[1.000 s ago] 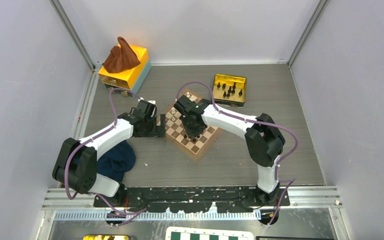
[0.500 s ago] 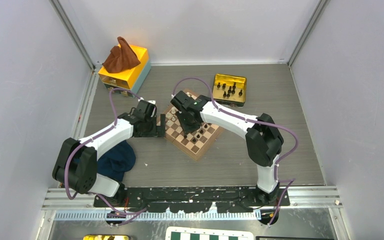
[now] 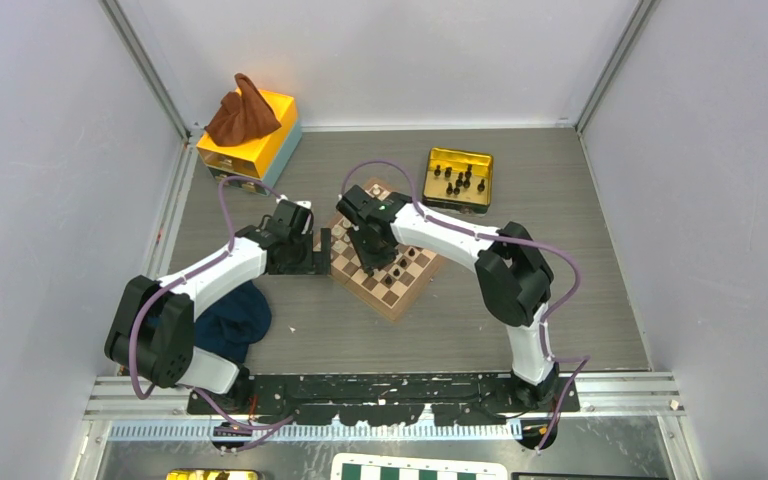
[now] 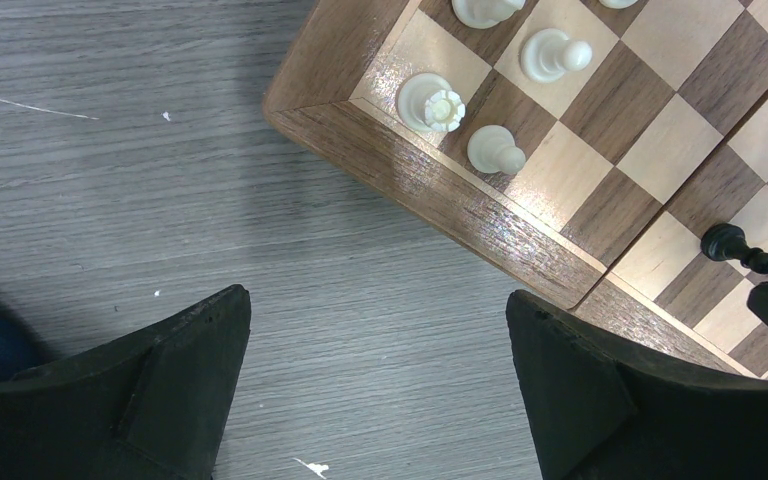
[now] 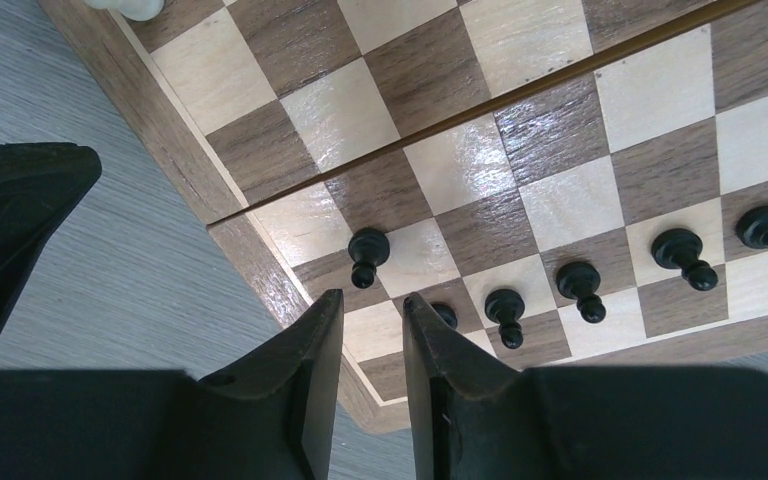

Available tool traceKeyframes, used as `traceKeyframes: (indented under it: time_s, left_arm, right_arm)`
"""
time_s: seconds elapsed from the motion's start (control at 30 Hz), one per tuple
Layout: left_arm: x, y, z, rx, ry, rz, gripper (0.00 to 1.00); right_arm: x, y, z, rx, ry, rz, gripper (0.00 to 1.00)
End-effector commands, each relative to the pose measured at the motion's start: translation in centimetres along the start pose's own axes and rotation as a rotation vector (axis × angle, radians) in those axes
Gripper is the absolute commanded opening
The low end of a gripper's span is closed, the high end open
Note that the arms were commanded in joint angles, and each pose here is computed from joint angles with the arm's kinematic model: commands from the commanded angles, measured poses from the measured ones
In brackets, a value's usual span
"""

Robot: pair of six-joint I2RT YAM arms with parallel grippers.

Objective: Set up the chess pieces on the board
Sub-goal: Pick up the chess piece from the chessboard.

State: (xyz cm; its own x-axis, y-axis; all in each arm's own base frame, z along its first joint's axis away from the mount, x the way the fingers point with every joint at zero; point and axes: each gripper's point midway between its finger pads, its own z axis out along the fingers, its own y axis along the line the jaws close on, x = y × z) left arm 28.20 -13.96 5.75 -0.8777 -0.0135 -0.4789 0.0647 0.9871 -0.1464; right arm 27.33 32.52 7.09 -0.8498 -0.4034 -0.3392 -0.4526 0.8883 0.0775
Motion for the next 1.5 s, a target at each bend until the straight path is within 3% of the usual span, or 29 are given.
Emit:
traceKeyframes:
  time_s: [0.0, 0.77, 1.1, 1.47]
  left_arm:
    - [-2.0, -1.1, -0.7, 0.037, -0.066, -0.014, 1.00]
    - [-1.9, -1.0, -0.5, 0.034, -0.061, -0.012, 1.00]
    - [-1.9, -1.0, -0.5, 0.033, -0.058, -0.012, 1.00]
    - [-1.8, -0.9, -0.7, 0.027, -0.060, -0.012, 1.00]
  right_arm:
    - [-1.9, 1.2, -0.6, -0.038, -0.055, -0.009, 0.34]
    - [-2.2, 1.7, 0.8, -0.048, -0.039, -0.019, 0.29]
    - [-2.4, 1.2, 0.5, -0.026, -0.052, -0.023, 0.13]
    - [-1.4, 0.6, -1.2, -0.012, -0.059, -0.028, 0.13]
